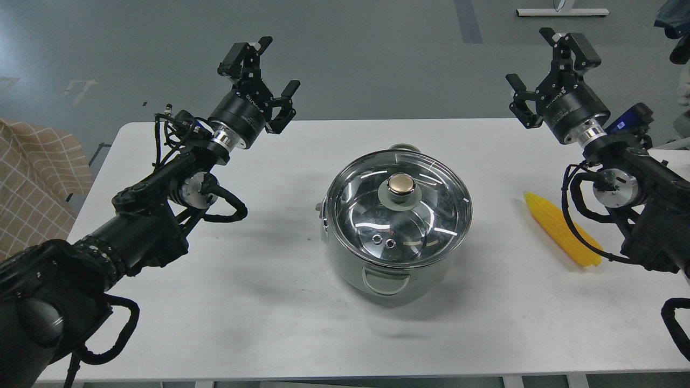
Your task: Open pot and put corn in
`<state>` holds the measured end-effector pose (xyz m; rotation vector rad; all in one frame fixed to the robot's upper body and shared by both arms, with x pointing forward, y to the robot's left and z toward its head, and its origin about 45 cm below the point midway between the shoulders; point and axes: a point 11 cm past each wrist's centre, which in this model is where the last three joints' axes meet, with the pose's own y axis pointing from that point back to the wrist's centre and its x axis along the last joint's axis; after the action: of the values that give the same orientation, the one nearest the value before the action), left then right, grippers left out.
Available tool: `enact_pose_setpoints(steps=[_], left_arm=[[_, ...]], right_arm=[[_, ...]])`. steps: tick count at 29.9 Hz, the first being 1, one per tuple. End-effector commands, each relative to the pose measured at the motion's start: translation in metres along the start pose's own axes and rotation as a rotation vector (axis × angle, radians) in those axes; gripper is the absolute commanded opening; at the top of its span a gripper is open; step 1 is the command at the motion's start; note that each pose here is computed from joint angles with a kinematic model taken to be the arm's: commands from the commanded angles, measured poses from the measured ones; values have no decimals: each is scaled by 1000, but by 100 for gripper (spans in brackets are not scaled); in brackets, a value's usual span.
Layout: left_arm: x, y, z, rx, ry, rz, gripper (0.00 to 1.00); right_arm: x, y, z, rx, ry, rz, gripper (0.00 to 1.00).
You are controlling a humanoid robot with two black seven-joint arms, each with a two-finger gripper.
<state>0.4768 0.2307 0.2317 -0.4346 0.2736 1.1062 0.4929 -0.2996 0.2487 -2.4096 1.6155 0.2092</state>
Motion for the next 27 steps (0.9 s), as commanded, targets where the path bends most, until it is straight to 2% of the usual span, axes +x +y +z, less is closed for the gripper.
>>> enact_pose_setpoints(steps=[1, 27], left_arm=[[1, -1, 5, -17, 3, 2, 98], [-12, -9, 7, -27, 29, -45, 98]], right_arm=[[3, 3, 3, -4, -3, 8, 97], [4, 3, 0, 1, -1, 8, 97]])
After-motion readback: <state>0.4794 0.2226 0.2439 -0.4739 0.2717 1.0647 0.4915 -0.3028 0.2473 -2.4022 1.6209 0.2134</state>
